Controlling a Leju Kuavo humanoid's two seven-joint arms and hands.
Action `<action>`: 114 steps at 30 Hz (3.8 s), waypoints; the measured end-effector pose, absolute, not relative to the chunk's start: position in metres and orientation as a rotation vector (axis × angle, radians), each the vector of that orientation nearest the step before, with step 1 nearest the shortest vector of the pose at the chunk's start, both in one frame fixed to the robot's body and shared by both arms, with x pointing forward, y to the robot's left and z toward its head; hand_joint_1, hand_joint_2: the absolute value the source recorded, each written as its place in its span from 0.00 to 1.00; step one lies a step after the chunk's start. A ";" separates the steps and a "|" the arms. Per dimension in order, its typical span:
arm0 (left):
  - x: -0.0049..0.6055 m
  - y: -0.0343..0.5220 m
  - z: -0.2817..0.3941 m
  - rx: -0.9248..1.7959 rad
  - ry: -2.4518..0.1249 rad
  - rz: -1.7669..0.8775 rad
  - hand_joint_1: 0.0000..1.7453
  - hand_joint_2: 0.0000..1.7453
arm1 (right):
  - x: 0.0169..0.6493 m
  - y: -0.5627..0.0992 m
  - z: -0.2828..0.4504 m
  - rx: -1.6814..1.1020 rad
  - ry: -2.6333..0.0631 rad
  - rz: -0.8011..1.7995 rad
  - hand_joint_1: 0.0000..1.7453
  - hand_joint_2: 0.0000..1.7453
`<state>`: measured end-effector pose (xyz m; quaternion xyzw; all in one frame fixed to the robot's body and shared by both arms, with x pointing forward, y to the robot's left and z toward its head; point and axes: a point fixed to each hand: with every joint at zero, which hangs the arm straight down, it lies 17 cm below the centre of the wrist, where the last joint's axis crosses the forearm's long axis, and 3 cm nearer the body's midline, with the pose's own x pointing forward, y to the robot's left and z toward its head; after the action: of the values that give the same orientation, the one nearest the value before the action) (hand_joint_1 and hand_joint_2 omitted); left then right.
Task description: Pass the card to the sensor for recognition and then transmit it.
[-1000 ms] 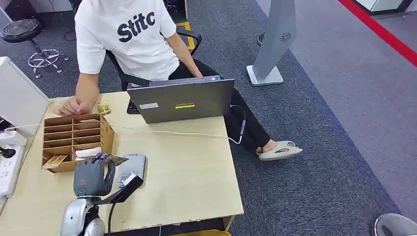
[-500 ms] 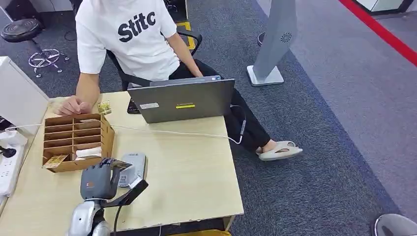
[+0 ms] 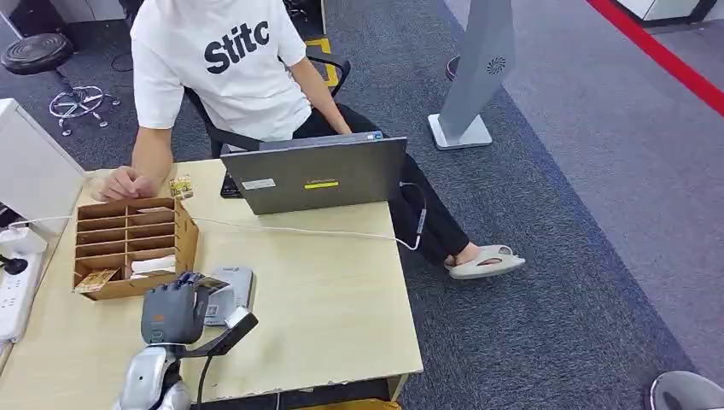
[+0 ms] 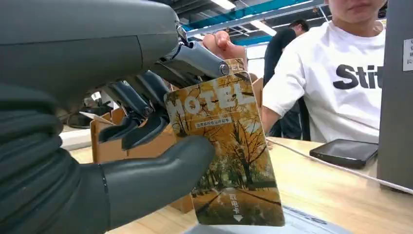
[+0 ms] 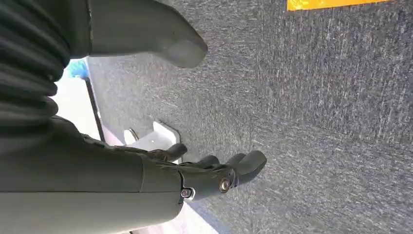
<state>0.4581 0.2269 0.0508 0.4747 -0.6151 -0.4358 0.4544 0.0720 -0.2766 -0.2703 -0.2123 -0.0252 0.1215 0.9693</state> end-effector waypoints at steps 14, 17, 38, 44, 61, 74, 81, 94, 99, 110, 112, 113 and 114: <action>0.480 0.308 0.160 1.544 -1.609 -1.071 1.00 1.00 | 0.071 -0.279 -0.270 -0.433 -0.052 0.250 0.00 1.00; 0.486 0.324 0.199 1.635 -1.641 -1.040 1.00 1.00 | 0.072 -0.279 -0.270 -0.433 -0.055 0.251 0.00 1.00; 0.488 0.384 0.308 1.967 -1.654 -0.985 0.08 1.00 | 0.075 -0.279 -0.270 -0.437 -0.071 0.266 0.00 1.00; 0.488 0.385 0.308 1.971 -1.652 -0.989 0.08 1.00 | 0.075 -0.279 -0.270 -0.437 -0.072 0.267 0.00 1.00; 0.435 0.350 0.292 1.958 -1.762 -0.969 0.00 1.00 | 0.073 -0.278 -0.270 -0.432 -0.060 0.237 0.00 1.00; 0.360 0.312 0.265 1.850 -1.832 -0.998 0.00 1.00 | 0.071 -0.280 -0.270 -0.440 -0.057 0.209 0.00 1.00; 0.337 0.294 0.273 1.892 -1.913 -1.186 0.00 1.00 | 0.072 -0.280 -0.270 -0.443 -0.063 0.221 0.00 1.00; 0.347 0.408 0.262 2.049 -1.555 -1.133 0.00 1.00 | 0.066 -0.278 -0.271 -0.430 -0.031 0.174 0.00 1.00; 0.377 0.453 0.251 2.036 -1.404 -1.029 0.00 1.00 | 0.065 -0.275 -0.271 -0.415 -0.020 0.177 0.00 1.00; 0.444 0.389 0.158 1.672 -1.403 -1.187 0.00 1.00 | 0.068 -0.274 -0.271 -0.414 -0.036 0.185 0.00 1.00; 0.453 0.378 0.144 1.554 -1.409 -1.171 0.00 1.00 | 0.067 -0.274 -0.271 -0.413 -0.038 0.183 0.00 1.00; 0.459 0.373 0.137 1.470 -1.412 -1.148 0.00 1.00 | 0.067 -0.274 -0.271 -0.411 -0.038 0.181 0.00 1.00; 0.465 0.365 0.130 1.381 -1.422 -1.121 0.00 1.00 | 0.067 -0.274 -0.272 -0.410 -0.037 0.178 0.00 1.00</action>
<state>0.4650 0.3654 0.1299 0.5508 -0.5669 -0.4469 0.4190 0.0666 -0.2736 -0.2715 -0.2033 -0.0183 0.0881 0.9750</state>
